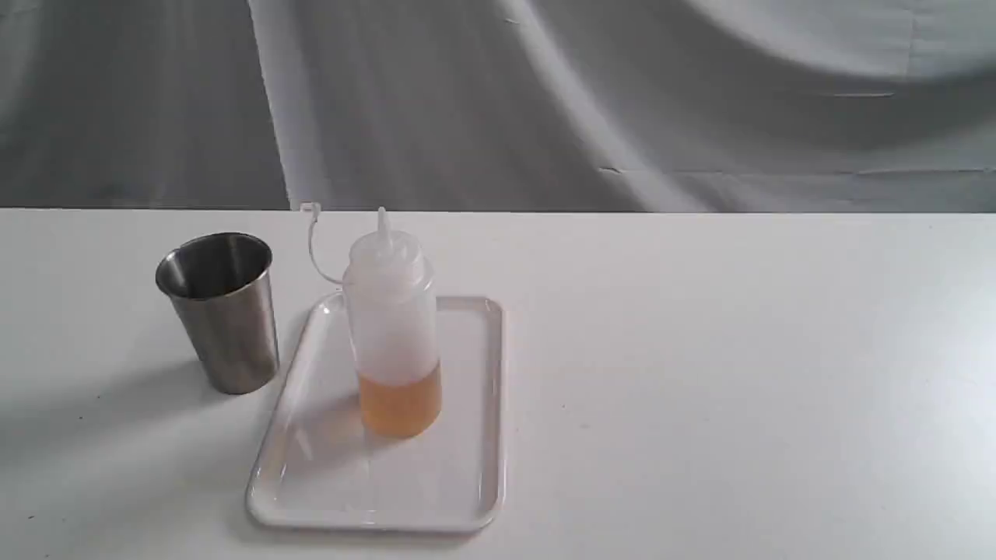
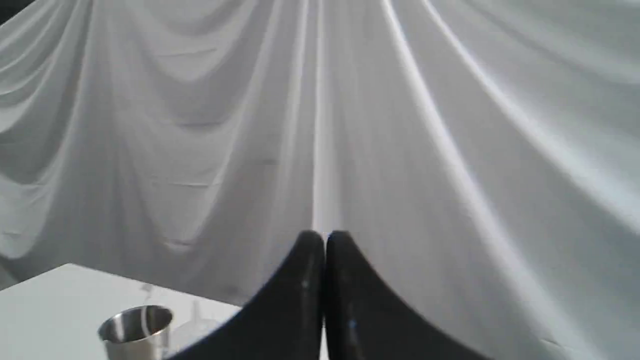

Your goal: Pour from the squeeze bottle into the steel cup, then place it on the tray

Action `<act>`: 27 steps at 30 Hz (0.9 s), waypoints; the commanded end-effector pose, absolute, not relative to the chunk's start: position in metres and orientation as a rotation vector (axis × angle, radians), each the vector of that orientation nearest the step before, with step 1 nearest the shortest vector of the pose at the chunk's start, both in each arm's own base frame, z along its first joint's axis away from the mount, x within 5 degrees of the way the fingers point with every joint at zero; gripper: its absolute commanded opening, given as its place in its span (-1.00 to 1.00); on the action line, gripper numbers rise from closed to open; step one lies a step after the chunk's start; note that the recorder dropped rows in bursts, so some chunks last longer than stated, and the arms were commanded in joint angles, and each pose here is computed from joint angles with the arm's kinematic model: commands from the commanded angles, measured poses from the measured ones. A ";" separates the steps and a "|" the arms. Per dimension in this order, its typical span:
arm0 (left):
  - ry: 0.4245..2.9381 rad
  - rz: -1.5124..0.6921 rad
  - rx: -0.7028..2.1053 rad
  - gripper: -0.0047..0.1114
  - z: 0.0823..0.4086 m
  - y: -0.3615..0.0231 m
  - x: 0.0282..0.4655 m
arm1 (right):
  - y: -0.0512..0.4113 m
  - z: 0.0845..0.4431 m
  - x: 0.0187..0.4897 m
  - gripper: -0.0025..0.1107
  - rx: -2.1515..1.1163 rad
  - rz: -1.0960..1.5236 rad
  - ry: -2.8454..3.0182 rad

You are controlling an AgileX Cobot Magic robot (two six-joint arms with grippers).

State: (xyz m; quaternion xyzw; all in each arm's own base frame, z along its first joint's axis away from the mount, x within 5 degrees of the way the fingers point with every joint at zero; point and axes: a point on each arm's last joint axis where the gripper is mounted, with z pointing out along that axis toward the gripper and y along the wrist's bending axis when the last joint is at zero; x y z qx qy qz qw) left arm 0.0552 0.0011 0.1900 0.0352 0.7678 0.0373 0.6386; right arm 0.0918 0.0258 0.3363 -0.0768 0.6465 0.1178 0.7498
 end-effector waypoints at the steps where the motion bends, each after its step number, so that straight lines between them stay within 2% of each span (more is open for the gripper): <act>1: 1.744 0.085 0.081 -0.78 0.189 0.001 0.055 | 0.015 0.320 0.081 -0.96 -0.103 0.172 1.405; 11: 1.744 0.085 0.081 -0.78 0.189 0.001 0.055 | -0.003 0.265 0.057 -0.96 0.068 -0.015 1.380; 27: 1.744 0.085 0.081 -0.78 0.189 0.001 0.055 | -0.004 0.267 0.046 -0.96 0.096 -0.050 1.310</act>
